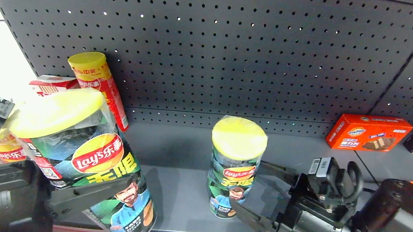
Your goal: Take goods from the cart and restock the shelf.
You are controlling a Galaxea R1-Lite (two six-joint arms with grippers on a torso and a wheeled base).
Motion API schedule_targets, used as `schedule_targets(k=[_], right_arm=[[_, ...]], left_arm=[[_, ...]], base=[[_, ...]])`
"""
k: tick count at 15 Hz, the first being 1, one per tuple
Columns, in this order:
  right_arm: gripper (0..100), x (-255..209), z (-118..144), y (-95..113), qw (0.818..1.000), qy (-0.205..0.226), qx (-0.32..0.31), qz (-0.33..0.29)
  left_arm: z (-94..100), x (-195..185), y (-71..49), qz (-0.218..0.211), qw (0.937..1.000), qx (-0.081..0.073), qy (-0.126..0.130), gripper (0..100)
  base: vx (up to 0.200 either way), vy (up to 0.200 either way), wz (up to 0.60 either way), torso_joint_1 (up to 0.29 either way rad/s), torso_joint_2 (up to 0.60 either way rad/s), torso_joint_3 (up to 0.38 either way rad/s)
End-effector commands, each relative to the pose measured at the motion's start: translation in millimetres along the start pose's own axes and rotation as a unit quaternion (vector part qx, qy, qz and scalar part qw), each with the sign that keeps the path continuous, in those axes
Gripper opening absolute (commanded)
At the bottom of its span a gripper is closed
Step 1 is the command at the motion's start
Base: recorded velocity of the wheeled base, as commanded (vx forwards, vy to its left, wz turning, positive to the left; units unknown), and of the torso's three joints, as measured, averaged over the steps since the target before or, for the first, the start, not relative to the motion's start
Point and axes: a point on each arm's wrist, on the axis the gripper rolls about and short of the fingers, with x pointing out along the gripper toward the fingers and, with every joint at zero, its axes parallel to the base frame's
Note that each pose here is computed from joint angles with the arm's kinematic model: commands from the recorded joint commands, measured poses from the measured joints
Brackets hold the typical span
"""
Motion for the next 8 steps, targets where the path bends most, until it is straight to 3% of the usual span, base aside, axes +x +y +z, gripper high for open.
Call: schedule_targets(k=[1,4,8], right_arm=[[100,-32,15,-5,0.999,-0.022,-0.008,-0.027],[100,-59,33,-27,0.994,-0.049,-0.025,-0.097],[100,-108,53,-43,0.978,-0.044,-0.042,-0.198]], left_arm=[[0.8,-1,-0.6,-0.001,1.0,0.002,-0.002,0],[1.2,-1,-1.0,-0.001,1.0,0.003,-0.004,0],[3.5,-3,-2.0,-0.001,0.9999,0.009,-0.012,0]], base=[[0.0,0.0,0.0,0.0,0.0,0.0],[0.0,0.0,0.0,0.0,0.0,0.0],[0.0,0.0,0.0,0.0,0.0,0.0]])
